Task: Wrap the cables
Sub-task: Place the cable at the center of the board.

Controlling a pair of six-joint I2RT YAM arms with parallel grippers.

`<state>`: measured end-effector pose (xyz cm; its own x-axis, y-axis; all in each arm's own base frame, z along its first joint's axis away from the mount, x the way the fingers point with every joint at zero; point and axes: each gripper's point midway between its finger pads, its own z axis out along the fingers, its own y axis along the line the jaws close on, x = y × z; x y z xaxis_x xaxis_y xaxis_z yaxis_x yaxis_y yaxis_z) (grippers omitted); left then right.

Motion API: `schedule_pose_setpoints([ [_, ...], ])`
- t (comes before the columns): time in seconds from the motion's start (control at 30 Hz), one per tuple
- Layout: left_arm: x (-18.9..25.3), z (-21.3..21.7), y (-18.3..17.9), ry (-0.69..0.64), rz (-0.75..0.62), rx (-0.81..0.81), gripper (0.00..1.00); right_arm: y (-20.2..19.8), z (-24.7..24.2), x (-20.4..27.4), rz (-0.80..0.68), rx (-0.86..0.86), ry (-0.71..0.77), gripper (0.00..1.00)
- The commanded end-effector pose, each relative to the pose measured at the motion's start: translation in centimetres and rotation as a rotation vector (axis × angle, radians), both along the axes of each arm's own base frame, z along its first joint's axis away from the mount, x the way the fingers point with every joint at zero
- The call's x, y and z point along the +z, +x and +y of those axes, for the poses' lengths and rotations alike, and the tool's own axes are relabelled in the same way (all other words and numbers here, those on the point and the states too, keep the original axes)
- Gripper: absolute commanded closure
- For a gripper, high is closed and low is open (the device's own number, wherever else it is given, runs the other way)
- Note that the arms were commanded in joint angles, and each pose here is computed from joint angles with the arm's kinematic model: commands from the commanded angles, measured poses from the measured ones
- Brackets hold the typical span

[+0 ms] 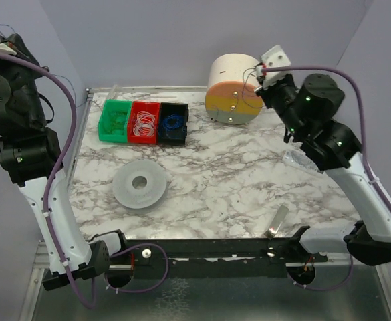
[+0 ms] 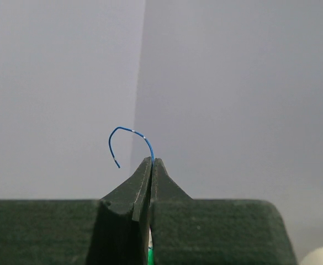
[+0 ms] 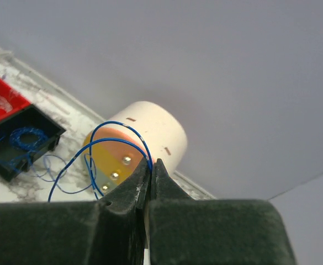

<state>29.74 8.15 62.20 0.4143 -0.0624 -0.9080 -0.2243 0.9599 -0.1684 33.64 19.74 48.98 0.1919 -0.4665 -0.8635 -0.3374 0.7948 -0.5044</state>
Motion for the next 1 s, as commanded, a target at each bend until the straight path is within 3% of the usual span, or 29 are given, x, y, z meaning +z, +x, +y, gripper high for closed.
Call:
schedule_pose_setpoints([
  [0.0, 2.6, 3.4, -3.7, -0.005, -0.07, 0.233, 1.0, -2.4, -7.1, 5.6, -0.176, -0.188, 0.06, 0.99],
  [0.33, 7.0, 6.2, -5.8, -0.029, -0.206, 0.418, 1.0, -7.2, -18.7, 11.2, -0.408, -0.571, 0.159, 0.98],
  [0.53, 8.4, 6.7, -6.8, -0.033, -0.253, 0.466, 1.0, -9.4, -21.9, 12.7, -0.481, -0.684, 0.195, 0.96],
  [0.77, 0.5, 7.7, -1.5, -0.01, -0.045, 0.445, 1.0, -7.0, -21.1, 7.5, -0.422, -0.694, 0.099, 0.9],
  [0.97, -7.7, 8.3, 3.9, 0.002, 0.134, 0.392, 1.0, -1.7, -19.6, 0.1, -0.23, -0.649, 0.019, 0.9],
])
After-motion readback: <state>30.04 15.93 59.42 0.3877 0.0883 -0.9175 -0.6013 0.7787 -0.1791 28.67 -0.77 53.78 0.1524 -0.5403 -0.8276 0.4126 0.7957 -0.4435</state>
